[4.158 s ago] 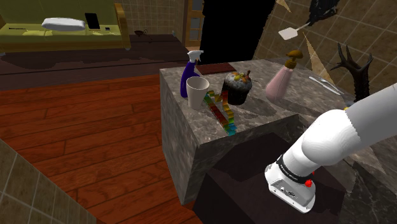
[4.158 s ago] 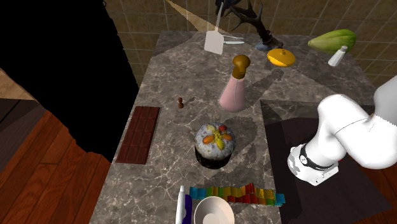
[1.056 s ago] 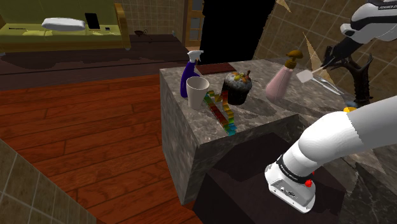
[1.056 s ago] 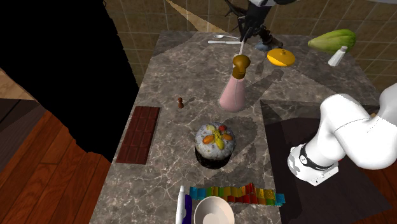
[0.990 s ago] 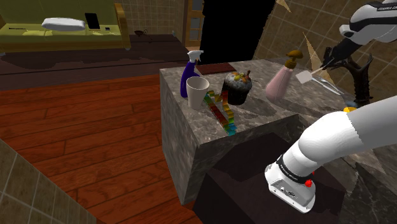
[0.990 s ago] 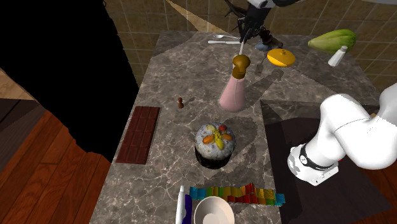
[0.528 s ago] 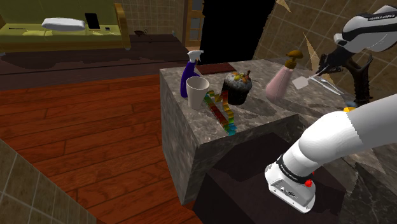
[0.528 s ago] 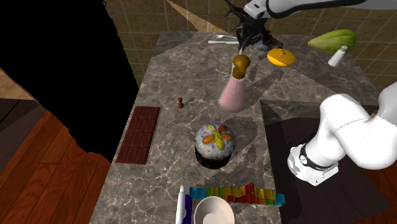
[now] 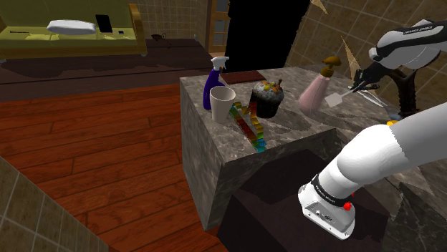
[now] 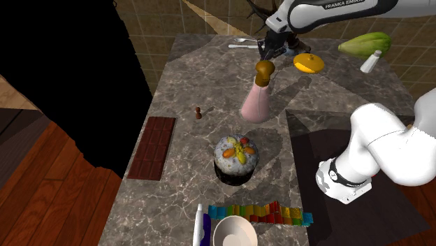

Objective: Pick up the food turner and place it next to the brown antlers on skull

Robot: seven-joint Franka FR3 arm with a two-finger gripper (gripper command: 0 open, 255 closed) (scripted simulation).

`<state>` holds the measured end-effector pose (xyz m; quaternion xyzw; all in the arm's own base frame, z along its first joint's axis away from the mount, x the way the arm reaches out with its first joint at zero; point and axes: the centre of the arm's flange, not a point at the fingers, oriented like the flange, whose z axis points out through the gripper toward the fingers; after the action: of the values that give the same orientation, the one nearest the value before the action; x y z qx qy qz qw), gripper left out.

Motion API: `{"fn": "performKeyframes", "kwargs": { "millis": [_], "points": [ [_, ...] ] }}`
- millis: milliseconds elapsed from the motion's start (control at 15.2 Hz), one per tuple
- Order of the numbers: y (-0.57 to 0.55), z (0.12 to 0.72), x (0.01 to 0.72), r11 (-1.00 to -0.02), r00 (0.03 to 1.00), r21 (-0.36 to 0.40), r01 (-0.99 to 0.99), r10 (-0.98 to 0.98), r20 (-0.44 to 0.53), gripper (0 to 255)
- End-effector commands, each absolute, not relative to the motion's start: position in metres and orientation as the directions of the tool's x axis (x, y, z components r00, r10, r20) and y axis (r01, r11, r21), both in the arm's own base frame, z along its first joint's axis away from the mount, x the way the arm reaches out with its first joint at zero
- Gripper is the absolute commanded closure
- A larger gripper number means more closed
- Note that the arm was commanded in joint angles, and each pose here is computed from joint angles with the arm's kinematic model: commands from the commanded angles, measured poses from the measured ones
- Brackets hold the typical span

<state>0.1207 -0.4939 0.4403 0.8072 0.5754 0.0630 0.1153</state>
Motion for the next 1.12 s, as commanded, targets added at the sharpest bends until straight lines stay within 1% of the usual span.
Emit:
{"fn": "performKeyframes", "kwargs": {
  "millis": [0,1056],
  "points": [
    [-0.495,0.429,0.121,-0.311,0.330,0.259,0.914,0.943,-0.031,255],
    [-0.495,0.345,0.121,-0.311,0.330,0.259,0.914,0.943,-0.031,255]
  ]
}}
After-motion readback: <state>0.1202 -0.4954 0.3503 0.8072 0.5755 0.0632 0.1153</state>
